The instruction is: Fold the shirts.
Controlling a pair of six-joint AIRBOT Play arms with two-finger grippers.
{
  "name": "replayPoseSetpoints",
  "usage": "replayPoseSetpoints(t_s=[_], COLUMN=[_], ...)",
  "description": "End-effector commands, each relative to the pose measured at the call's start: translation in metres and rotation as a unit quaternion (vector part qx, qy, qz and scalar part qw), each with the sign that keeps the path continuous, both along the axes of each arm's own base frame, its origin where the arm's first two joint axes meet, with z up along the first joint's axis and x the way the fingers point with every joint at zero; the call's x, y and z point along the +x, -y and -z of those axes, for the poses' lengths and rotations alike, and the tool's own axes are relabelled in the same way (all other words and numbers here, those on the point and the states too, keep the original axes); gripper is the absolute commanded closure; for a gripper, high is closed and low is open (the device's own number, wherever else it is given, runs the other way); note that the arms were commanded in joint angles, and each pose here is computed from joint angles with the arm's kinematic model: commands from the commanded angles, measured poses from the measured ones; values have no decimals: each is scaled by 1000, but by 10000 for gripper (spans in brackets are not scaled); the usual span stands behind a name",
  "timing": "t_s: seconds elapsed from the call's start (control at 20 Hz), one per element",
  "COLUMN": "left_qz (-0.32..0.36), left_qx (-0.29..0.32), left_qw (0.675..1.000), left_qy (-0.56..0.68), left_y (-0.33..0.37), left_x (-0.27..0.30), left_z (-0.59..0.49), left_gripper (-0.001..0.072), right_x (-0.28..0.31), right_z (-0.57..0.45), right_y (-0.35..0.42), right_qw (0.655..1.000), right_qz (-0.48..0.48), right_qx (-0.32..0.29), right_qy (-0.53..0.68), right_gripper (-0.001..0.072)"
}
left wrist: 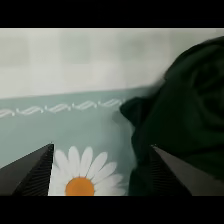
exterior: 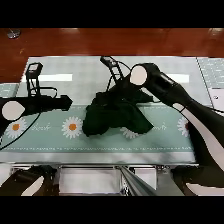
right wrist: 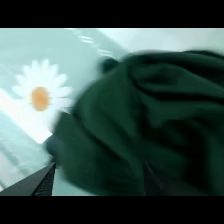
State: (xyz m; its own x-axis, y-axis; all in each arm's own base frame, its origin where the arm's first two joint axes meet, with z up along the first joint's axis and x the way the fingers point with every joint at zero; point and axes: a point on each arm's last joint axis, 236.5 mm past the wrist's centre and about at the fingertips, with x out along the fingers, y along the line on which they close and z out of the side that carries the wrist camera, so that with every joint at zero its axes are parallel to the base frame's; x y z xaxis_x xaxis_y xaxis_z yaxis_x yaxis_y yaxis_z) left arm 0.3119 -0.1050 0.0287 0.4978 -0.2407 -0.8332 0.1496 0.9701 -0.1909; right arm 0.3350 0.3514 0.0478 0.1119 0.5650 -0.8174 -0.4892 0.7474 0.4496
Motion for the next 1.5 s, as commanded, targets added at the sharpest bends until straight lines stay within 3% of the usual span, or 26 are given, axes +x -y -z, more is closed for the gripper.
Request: replayPoseSetpoints(t_s=[0.0,0.1,0.2,0.35,0.5,0.6,0.85,0.9,0.95,1.15,1.45], left_qz=[35,-8,-22,9,6,49,81,86,93,110,120], left_qx=[77,33,-86,-189,-243,-246,-220,-221,-224,-239,-244], left_qw=[995,995,987,971,964,963,963,960,958,953,951], left_qy=[-56,-90,-131,-144,-105,-98,-136,-145,-153,-151,-148], left_y=[-26,-33,-4,40,63,82,109,112,115,122,126], left_x=[-19,-27,-42,-64,-51,-51,-56,-57,-58,-50,-48], left_z=[24,29,40,67,79,83,113,115,115,97,89], left_gripper=[8,8,8,7,8,8,28,285,673,681,681], right_x=[57,76,72,24,-19,-42,-79,-85,-93,-124,-100], right_z=[-21,-46,-46,-1,41,57,81,85,89,116,138], right_y=[101,204,301,387,357,329,301,296,291,278,219], right_qw=[992,979,956,908,902,906,922,928,934,943,939], right_qz=[36,129,239,397,426,412,364,346,326,258,245], right_qx=[-98,-144,-161,-128,-8,32,23,11,-6,-82,-4], right_qy=[65,68,49,-31,-72,-87,-133,-139,-146,-193,-243], right_gripper=[93,94,94,97,98,99,99,98,98,99,99])
